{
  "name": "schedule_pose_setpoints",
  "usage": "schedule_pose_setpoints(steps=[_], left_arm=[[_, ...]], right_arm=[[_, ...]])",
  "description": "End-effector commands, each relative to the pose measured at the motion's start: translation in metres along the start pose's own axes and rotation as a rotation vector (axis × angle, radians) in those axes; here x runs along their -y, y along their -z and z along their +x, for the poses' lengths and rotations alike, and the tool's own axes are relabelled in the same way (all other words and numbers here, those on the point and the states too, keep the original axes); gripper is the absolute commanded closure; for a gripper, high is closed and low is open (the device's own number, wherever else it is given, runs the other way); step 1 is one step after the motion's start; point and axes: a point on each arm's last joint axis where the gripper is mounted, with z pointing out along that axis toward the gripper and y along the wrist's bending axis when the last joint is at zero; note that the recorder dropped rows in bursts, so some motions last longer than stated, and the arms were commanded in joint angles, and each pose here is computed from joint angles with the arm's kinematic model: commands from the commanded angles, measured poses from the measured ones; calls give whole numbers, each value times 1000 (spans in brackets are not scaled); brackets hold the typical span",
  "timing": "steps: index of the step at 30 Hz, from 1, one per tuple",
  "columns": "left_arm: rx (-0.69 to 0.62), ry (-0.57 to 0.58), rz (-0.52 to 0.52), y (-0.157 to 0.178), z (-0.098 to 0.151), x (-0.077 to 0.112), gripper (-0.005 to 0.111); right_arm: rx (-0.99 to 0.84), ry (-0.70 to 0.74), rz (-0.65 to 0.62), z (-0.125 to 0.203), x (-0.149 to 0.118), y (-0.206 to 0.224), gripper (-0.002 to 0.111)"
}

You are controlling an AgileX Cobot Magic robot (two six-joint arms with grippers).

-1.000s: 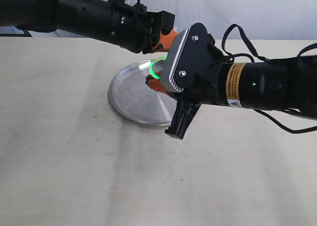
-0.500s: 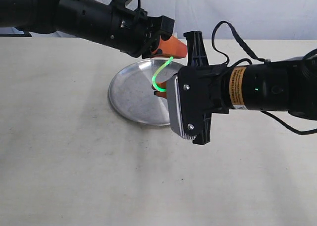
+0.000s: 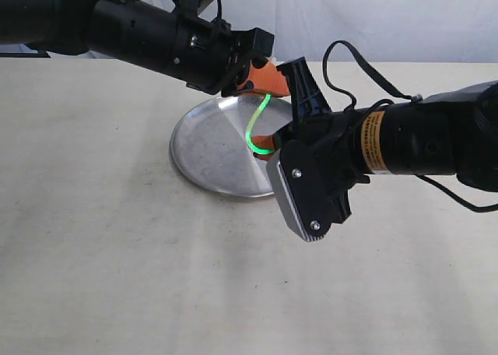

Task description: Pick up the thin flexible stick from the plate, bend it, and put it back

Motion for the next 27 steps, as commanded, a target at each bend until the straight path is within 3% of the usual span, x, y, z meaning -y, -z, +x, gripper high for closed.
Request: schedule_pose_setpoints(steps=[1,21,27], left_arm=[[9,31,-2,-1,1,0,107],[-100,154,1,-14,14,-14,107],[-131,154,30,-25,20,-5,107]], right_arm=[[39,59,10,-6,3,2,108],[36,99,13,-6,3,2,108],[17,91,12,-4,3,2,108]])
